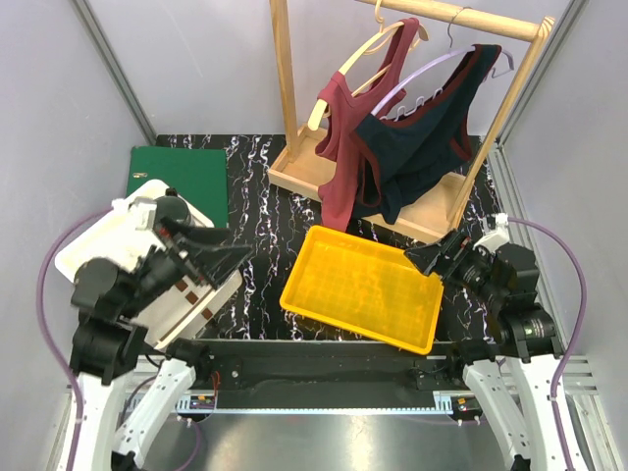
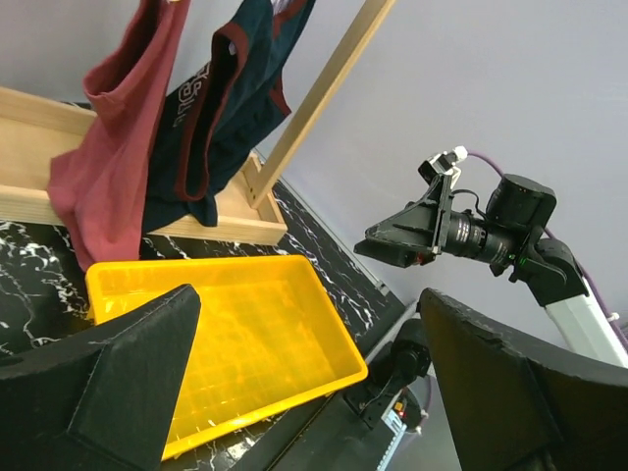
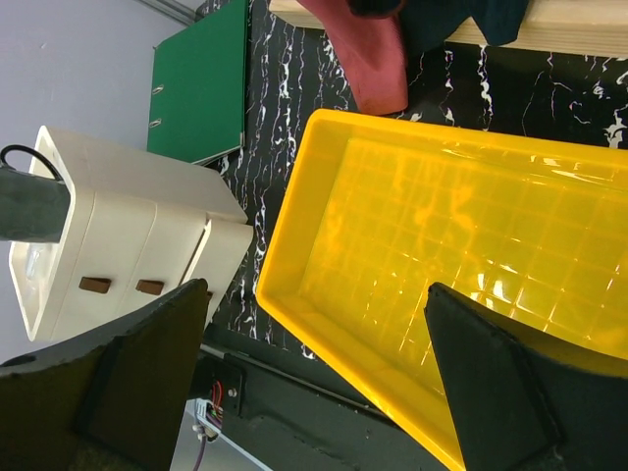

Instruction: Remove the tank top from the hanger

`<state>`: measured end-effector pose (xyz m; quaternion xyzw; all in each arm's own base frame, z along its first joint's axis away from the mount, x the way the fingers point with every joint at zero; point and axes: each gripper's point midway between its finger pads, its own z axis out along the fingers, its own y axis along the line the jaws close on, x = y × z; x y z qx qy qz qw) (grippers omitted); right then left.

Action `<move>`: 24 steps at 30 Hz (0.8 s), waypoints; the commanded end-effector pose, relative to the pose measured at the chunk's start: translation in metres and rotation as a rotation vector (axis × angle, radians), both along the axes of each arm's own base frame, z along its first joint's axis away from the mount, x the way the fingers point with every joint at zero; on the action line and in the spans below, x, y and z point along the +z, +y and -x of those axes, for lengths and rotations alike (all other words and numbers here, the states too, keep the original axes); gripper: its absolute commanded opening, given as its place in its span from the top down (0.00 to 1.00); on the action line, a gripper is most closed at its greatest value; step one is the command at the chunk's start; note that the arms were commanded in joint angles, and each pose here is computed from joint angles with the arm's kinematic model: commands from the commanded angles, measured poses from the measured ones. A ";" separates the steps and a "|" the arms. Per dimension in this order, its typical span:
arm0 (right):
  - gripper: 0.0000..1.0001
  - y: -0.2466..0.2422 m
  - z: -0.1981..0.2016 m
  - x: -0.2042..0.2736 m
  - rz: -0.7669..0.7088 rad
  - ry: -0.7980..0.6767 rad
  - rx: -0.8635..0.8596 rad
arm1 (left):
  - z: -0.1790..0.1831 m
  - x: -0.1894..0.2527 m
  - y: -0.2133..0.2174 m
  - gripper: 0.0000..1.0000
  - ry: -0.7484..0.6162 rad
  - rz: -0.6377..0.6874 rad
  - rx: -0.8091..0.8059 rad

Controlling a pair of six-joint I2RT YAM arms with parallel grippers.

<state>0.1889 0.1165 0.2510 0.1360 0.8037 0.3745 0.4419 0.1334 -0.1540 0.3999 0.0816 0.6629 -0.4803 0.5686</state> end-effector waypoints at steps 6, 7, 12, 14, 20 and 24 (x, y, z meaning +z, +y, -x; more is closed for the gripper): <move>0.00 -0.001 -0.007 0.036 0.043 -0.079 0.020 | -0.034 0.076 -0.045 0.11 -0.118 -0.005 -0.174; 0.00 -0.001 -0.007 0.038 0.045 -0.084 0.020 | -0.053 0.073 -0.057 0.11 -0.111 -0.039 -0.166; 0.01 0.001 -0.005 0.050 0.049 -0.094 0.041 | -0.071 0.112 -0.109 0.12 -0.251 -0.139 -0.182; 0.00 0.004 -0.001 0.057 0.040 -0.106 0.063 | -0.101 0.100 -0.131 0.12 -0.264 -0.252 -0.165; 0.00 0.008 0.014 0.071 0.029 -0.140 0.105 | -0.168 0.101 -0.172 0.12 -0.367 -0.451 -0.123; 0.00 0.009 0.020 0.077 0.033 -0.157 0.116 | -0.203 0.085 -0.197 0.22 -0.406 -0.535 -0.121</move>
